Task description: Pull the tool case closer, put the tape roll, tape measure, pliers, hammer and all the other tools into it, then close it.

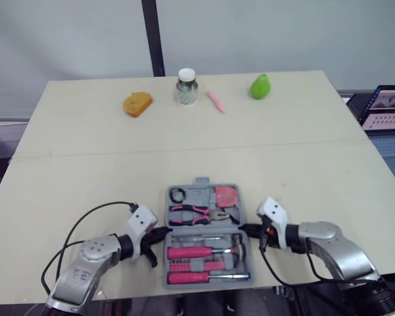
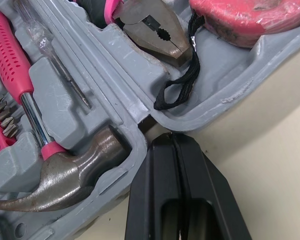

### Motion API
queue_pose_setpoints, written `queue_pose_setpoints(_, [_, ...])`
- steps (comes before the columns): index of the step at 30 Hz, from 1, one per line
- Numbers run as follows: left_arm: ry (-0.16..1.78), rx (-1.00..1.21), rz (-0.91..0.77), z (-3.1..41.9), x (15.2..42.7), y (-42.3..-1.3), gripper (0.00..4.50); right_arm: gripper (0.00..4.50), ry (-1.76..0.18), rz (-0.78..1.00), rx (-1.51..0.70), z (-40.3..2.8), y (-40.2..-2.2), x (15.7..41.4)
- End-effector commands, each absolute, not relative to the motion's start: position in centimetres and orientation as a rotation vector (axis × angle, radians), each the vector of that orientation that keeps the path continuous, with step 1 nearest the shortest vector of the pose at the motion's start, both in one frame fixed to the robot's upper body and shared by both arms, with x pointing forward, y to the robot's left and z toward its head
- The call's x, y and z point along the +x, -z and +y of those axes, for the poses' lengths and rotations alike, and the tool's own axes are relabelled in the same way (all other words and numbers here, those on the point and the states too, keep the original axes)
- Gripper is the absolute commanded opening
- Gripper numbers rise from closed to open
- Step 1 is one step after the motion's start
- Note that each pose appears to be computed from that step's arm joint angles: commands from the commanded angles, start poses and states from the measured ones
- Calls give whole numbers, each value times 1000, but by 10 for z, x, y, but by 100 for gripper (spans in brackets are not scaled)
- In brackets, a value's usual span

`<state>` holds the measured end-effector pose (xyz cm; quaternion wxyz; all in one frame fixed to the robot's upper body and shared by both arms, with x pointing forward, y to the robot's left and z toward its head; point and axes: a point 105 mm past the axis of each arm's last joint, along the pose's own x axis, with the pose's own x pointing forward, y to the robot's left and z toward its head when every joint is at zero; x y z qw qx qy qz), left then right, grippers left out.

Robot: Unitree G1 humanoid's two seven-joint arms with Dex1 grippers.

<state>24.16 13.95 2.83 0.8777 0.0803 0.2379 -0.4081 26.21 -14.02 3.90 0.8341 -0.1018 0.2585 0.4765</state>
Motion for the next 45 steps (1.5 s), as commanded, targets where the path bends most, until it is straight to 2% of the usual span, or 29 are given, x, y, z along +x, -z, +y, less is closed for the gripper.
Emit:
queue_pose_setpoints(1, [890,138,570,135,226,-15,0,6,-1080,539,-212,-130,-40,252])
queue_pose_setpoints(36, [891,140,597,139,219,-13,0,6,-1107,551,-203,-124,-39,246])
queue_pose_setpoints(45, [869,156,604,150,219,-14,0,6,-1051,561,-236,-148,-40,254])
